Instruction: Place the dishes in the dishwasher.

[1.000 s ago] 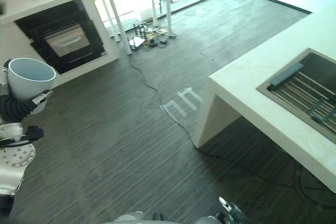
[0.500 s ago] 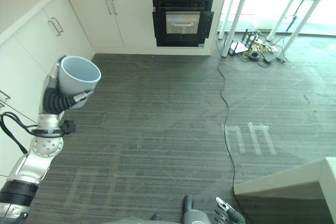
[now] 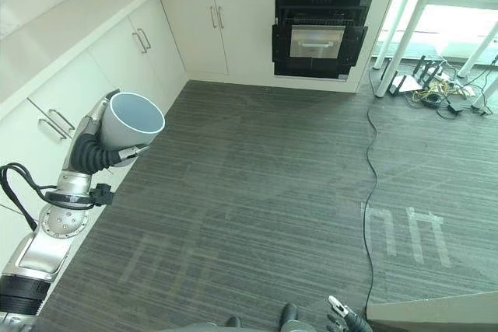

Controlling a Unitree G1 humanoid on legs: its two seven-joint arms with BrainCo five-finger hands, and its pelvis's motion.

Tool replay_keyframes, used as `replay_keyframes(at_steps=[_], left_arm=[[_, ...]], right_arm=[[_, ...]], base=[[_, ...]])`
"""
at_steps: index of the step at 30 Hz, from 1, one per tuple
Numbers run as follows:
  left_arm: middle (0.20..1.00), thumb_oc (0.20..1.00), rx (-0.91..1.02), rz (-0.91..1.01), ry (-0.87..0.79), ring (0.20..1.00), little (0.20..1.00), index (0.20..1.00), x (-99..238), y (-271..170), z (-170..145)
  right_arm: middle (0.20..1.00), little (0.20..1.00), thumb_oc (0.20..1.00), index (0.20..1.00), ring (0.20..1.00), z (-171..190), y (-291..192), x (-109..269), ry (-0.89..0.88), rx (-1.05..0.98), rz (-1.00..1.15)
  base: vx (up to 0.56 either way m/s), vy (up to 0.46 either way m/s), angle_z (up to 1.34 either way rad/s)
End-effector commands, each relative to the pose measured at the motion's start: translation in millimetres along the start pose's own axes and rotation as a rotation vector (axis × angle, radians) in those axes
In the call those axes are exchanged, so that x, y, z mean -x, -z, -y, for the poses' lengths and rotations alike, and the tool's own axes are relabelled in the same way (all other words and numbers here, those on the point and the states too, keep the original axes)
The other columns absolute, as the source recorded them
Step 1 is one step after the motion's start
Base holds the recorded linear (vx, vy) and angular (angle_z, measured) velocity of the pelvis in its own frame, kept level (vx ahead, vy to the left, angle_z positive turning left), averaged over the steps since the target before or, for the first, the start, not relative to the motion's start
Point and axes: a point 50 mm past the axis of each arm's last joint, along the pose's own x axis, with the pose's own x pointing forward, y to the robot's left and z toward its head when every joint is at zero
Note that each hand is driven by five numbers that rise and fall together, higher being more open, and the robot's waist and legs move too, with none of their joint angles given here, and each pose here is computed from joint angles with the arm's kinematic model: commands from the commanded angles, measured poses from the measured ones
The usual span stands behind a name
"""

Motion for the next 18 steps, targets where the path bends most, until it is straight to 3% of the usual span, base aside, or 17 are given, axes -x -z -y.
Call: replay_keyframes(at_steps=[1, 8, 9, 18], left_arm=[[0.2, 0.2, -0.004, 0.124, -0.084, 0.2, 0.2, 0.2, -21, -19, -22], [0.2, 0.2, -0.003, 0.117, -0.057, 0.2, 0.2, 0.2, -27, -19, -22], [0.2, 0.2, 0.035, 0.009, 0.06, 0.2, 0.2, 0.2, -41, -9, -7], [0.2, 0.2, -0.008, 0.017, 0.105, 0.2, 0.2, 0.2, -53, -13, 2]], right_arm=[[1.0, 1.0, 1.0, 1.0, 1.0, -9, -5, -5, -0.038, 0.01, 0.016], [1.0, 1.0, 1.0, 1.0, 1.0, -5, 2, -2, -0.032, 0.006, -0.007], [1.0, 1.0, 1.0, 1.0, 1.0, -11, -40, -8, -0.024, 0.019, 0.157], [1.0, 1.0, 1.0, 1.0, 1.0, 2, -26, -2, 0.023, 0.12, 0.069]], base=[[0.03, 0.028, -0.16], [0.04, 0.034, -0.17], [0.05, -0.004, -0.08], [0.01, -0.11, -0.04]])
